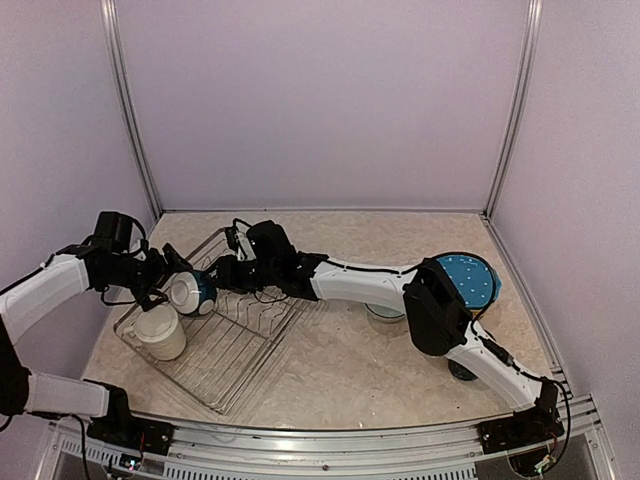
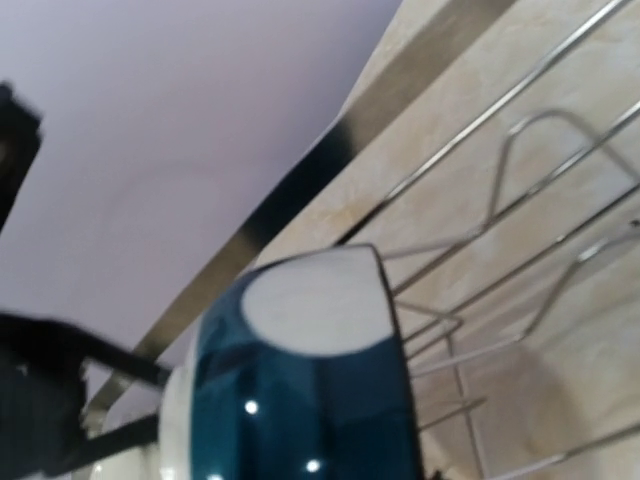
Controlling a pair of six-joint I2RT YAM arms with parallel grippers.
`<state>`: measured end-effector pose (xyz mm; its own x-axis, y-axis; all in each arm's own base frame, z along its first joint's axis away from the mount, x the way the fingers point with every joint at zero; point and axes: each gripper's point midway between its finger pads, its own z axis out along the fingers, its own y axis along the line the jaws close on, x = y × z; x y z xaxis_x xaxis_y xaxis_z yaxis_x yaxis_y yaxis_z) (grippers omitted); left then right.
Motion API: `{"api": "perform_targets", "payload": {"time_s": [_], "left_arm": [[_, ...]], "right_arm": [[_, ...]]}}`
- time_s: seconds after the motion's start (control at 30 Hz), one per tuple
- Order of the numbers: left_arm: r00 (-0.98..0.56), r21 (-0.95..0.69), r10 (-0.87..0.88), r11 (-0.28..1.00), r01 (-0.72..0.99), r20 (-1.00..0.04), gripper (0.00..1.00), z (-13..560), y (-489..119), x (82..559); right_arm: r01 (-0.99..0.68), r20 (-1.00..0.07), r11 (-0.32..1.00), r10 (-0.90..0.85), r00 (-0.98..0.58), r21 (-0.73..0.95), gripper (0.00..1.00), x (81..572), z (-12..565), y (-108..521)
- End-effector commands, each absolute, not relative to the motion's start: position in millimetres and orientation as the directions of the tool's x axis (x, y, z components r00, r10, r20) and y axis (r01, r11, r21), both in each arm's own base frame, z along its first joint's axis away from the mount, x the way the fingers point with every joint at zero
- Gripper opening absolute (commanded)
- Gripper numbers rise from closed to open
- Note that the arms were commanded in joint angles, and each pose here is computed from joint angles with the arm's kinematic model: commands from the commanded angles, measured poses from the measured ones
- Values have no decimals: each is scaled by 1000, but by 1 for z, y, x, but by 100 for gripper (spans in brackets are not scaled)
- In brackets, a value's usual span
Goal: Unload the mixed dishes from the dish rack
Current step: Grab the cup from the dish rack.
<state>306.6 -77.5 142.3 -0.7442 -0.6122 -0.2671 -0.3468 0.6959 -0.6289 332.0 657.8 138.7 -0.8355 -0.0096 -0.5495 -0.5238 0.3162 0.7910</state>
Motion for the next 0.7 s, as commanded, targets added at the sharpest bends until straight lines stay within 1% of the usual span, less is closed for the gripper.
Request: {"api": "perform_targets", "payload": {"time_s": [0.0, 0.13, 0.3, 0.47, 0.53, 0.6, 0.67], "left_arm": [[-753, -608, -616, 696, -382, -231, 99, 119, -76, 309], [-781, -634, -591, 686, -357, -200, 99, 117, -89, 312], [-823, -634, -538, 704, -319, -182, 93, 117, -110, 307], [-846, -652, -507, 699, -293, -163, 90, 124, -128, 298], [-848, -661, -506, 692, -290, -157, 90, 127, -131, 294], [-845, -673, -511, 681, -289, -154, 90, 131, -132, 290], [-836, -679, -519, 680, -277, -179, 89, 139, -129, 289]], "right_arm": [[-543, -551, 318, -75, -831, 777, 42, 313, 120, 668], [-595, -606, 343, -86, -791, 727, 42, 313, 145, 657], [-637, -643, 308, -97, -760, 707, 42, 302, 175, 646], [-623, -617, 192, -97, -781, 758, 43, 284, 193, 644], [-603, -600, 197, -84, -796, 773, 43, 282, 193, 642], [-584, -590, 228, -48, -806, 779, 46, 289, 190, 636], [-571, -586, 260, -21, -810, 779, 47, 297, 186, 630]]}}
